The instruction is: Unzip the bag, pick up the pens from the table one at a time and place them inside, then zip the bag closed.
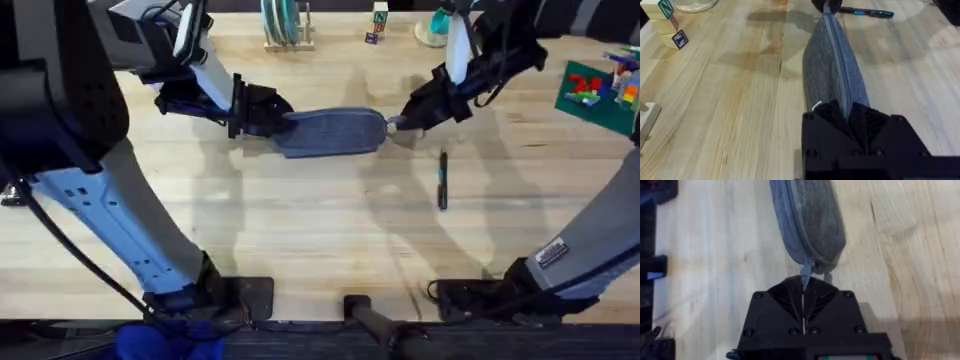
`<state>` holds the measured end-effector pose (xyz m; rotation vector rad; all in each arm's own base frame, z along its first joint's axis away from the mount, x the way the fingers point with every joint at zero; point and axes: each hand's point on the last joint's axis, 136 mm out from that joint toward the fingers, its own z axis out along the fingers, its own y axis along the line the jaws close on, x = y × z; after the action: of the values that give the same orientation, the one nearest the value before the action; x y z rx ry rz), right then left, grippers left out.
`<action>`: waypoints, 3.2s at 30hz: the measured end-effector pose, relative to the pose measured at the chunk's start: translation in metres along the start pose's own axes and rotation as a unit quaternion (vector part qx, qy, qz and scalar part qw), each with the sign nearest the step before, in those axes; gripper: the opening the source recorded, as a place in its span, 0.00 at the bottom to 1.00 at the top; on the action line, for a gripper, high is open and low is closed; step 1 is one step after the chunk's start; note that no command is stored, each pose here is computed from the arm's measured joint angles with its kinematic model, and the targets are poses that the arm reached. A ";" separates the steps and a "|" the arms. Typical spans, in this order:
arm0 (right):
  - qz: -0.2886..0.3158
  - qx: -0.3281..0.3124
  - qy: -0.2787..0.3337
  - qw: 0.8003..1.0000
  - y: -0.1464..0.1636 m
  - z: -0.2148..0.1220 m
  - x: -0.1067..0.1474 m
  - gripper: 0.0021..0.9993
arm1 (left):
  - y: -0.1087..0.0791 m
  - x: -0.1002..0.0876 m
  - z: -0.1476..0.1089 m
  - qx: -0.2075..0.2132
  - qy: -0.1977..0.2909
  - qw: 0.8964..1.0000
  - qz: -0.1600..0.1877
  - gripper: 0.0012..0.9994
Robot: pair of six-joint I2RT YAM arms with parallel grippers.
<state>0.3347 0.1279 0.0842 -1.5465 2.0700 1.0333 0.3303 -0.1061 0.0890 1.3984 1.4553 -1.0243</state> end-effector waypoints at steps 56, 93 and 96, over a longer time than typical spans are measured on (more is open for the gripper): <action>-0.043 -0.045 -0.035 0.997 0.034 0.049 -0.118 0.03 | 0.000 0.000 0.001 0.000 0.001 1.000 0.002 0.04; -0.080 -0.041 -0.037 0.995 0.057 0.107 -0.170 0.03 | 0.000 0.000 0.001 0.001 0.001 1.000 0.003 0.04; -0.087 -0.040 -0.036 0.995 0.058 0.109 -0.172 0.03 | 0.000 0.000 0.001 0.002 0.001 1.000 0.002 0.04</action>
<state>0.3236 0.3312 0.1447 -1.6696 1.8298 1.1001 0.3303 -0.1072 0.0885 1.4049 1.4516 -1.0227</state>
